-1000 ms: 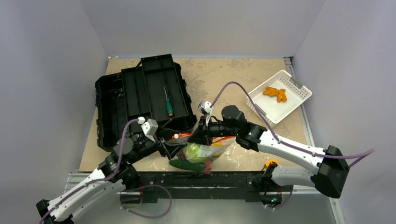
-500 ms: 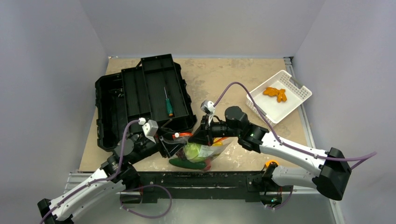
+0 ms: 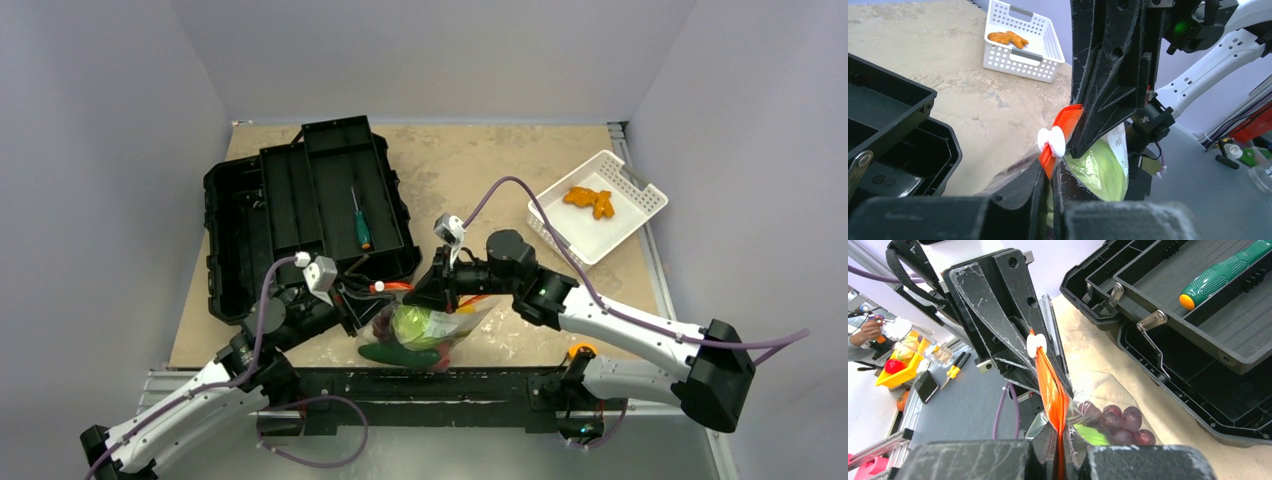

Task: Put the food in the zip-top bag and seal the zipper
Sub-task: Adjust the zipper food storage bag at the center of the board, then zip the zipper food storage bag at the center of the board.

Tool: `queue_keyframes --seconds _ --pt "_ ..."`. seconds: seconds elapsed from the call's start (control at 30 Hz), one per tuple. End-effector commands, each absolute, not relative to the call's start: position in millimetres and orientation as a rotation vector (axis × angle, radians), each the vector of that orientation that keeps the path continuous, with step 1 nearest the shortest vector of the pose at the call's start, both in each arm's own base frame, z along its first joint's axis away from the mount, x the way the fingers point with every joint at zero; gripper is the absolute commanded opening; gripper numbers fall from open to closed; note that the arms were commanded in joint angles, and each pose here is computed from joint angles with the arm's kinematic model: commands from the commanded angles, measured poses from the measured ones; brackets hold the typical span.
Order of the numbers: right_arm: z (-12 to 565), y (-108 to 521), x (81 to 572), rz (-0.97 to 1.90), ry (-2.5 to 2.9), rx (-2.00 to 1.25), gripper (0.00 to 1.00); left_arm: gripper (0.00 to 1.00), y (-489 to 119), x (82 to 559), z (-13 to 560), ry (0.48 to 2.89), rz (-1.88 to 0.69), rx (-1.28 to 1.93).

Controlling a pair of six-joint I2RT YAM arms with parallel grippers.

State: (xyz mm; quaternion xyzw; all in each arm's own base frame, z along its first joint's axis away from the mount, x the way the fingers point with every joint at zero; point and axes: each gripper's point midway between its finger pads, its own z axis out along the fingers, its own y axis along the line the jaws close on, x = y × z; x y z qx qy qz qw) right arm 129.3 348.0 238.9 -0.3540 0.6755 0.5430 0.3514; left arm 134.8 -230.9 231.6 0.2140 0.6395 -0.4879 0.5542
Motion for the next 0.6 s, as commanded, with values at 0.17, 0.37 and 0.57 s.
queue_keyframes --seconds 0.17,0.37,0.57 --pt "281 347 124 1.393 1.571 -1.034 0.49 0.00 -231 122 259 1.433 -1.211 0.545" --pt "289 366 124 1.463 1.604 -1.104 0.77 0.00 -241 113 263 1.522 -1.255 0.615" --pt "288 383 129 1.510 1.618 -1.122 0.70 0.00 -253 110 259 1.587 -1.298 0.660"
